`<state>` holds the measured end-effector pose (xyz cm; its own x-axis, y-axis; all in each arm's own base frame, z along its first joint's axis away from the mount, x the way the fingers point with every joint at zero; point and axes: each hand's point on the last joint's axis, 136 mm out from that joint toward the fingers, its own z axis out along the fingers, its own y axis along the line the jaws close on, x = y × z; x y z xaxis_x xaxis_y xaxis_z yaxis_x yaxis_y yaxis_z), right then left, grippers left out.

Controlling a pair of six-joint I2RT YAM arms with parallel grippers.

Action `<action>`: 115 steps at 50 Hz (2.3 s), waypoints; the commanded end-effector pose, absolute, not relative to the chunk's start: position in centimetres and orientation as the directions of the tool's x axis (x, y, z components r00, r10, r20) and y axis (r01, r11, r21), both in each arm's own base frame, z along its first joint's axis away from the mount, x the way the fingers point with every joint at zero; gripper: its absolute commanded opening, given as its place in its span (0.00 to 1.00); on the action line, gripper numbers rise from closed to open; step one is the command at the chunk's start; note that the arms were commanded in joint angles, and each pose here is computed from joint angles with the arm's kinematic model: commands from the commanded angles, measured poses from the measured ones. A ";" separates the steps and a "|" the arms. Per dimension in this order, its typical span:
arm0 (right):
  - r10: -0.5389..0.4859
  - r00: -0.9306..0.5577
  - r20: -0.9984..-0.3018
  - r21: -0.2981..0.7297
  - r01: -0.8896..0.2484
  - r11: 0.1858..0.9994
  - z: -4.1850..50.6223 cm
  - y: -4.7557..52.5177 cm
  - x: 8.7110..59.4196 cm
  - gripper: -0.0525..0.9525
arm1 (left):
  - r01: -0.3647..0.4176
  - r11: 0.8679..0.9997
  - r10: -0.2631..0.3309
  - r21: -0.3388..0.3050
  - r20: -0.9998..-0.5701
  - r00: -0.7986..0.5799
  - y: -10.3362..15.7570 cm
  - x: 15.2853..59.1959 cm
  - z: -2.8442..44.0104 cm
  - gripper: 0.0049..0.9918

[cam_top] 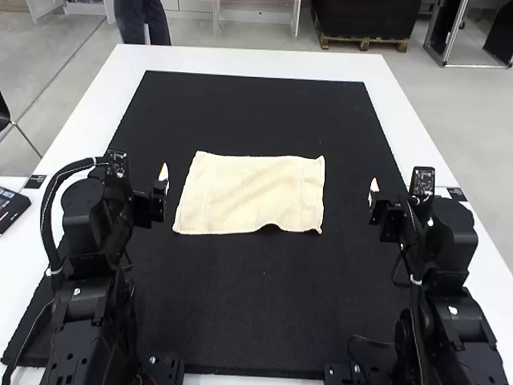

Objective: Fold the towel.

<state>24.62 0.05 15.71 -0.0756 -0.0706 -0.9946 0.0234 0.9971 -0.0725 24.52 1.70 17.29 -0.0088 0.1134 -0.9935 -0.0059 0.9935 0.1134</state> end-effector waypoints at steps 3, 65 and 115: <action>-0.078 -0.074 -0.994 -0.080 0.028 0.996 15.6 -0.1 24.6 0.97 | -0.023 0.992 0.125 0.125 -0.992 -0.001 2.1 24.5 17.4 0.98; -0.078 -0.074 -0.994 -0.080 0.028 0.996 15.6 -0.1 24.6 0.97 | -0.023 0.992 0.127 0.127 -0.992 0.000 2.1 24.5 17.5 0.98; -0.239 0.394 -0.887 -0.166 0.212 0.963 30.5 -2.3 21.5 0.97 | -0.242 0.965 0.205 0.098 -0.858 0.471 3.9 19.8 33.9 0.97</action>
